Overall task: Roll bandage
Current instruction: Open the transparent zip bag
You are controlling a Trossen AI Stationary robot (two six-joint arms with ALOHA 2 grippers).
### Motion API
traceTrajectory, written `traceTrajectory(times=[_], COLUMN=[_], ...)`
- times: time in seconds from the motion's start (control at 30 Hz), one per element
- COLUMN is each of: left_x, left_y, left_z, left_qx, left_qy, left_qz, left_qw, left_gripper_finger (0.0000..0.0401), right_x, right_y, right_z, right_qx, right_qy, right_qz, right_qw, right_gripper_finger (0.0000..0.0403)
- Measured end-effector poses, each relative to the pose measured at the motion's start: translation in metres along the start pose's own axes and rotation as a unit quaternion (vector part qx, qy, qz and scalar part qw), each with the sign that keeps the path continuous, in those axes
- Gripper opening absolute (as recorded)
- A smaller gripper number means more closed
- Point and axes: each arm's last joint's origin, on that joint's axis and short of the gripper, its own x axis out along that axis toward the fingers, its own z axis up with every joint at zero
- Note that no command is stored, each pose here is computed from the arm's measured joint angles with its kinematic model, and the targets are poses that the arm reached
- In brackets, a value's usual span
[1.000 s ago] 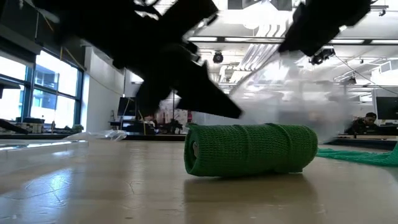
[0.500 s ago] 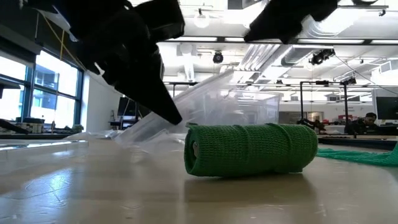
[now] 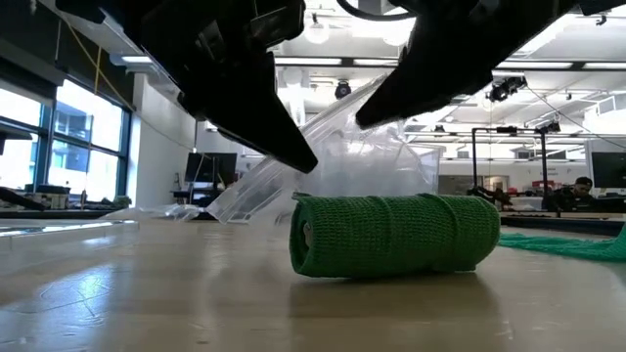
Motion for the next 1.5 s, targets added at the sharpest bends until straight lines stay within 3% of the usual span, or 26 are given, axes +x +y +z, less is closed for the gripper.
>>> traceTrajectory(times=[0.1, 0.37, 0.47, 0.6, 0.93, 1.03, 1.5], left_x=[0.0, -0.013, -0.022, -0.027, -0.018, -0.015, -0.008], left_y=[-0.001, -0.011, -0.019, -0.025, -0.013, -0.009, 0.003], left_z=[0.0, 0.0, 0.004, 0.004, 0.01, 0.01, -0.017], left_qx=[0.008, 0.067, 0.09, 0.098, 0.079, 0.076, 0.039], left_qy=[-0.002, -0.001, -0.04, -0.07, -0.076, -0.07, -0.047], left_qz=[-0.002, -0.028, 0.004, 0.049, 0.057, 0.037, 0.043], left_qw=[1.0, 0.997, 0.995, 0.991, 0.992, 0.994, 0.997], left_gripper_finger=[0.0007, 0.0082, 0.0098, 0.01, 0.0084, 0.0083, 0.0082], right_x=[0.0, -0.005, -0.007, -0.009, -0.009, -0.009, -0.01], right_y=[0.0, 0.009, 0.013, 0.016, 0.016, 0.017, 0.022], right_z=[-0.001, -0.009, -0.011, -0.011, -0.01, -0.01, -0.002], right_qx=[-0.02, -0.046, -0.057, -0.062, -0.059, -0.06, -0.078], right_qy=[0.005, 0.026, 0.027, 0.026, 0.021, 0.021, -0.024], right_qz=[0.0, 0.007, 0.013, 0.018, 0.019, 0.019, 0.031], right_qw=[1.0, 0.999, 0.998, 0.998, 0.998, 0.998, 0.996], right_gripper_finger=[0.0011, 0.0003, 0.0001, 0.0, 0.0, 0.0, 0.0])
